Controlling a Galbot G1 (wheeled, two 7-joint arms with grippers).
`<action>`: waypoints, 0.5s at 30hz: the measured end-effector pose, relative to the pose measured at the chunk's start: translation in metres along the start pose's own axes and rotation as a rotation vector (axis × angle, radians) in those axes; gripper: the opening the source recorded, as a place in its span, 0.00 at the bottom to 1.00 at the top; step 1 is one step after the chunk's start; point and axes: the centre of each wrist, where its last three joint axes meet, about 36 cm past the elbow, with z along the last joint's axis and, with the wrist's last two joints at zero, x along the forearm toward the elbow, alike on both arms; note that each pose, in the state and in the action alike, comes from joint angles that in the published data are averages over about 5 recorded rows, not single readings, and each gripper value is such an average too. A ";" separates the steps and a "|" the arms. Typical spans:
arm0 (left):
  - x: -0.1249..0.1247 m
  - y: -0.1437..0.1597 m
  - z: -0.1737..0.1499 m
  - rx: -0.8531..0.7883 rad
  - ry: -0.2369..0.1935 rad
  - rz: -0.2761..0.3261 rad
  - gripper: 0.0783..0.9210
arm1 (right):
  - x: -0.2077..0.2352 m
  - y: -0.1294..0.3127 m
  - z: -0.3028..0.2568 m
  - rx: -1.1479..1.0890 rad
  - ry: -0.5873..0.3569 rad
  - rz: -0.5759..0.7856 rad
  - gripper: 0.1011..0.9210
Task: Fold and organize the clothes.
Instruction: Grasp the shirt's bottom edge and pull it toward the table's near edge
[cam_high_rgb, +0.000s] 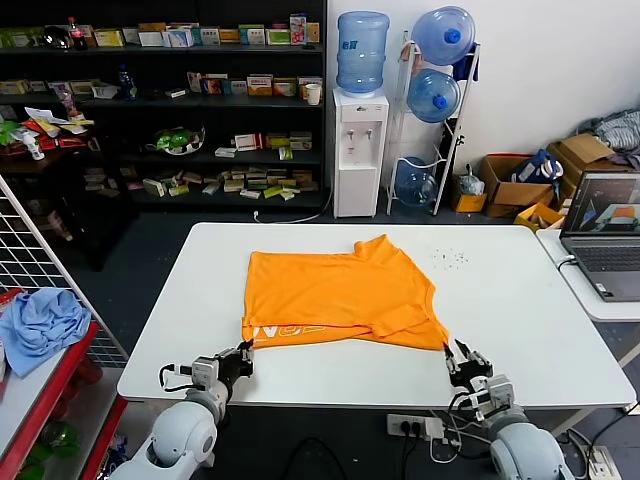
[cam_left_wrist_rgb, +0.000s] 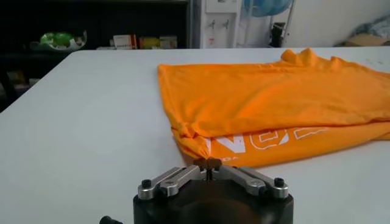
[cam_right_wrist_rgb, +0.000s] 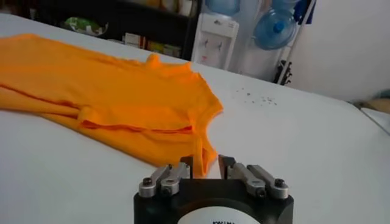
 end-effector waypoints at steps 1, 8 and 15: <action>0.000 0.000 0.000 0.000 0.000 0.000 0.02 | -0.002 0.000 0.001 -0.005 -0.001 0.001 0.51; 0.001 0.000 -0.001 -0.002 -0.003 0.002 0.02 | -0.013 0.004 0.011 -0.031 0.011 0.003 0.33; 0.004 0.000 0.000 -0.005 -0.004 0.004 0.02 | -0.016 0.007 0.019 -0.032 0.025 -0.005 0.07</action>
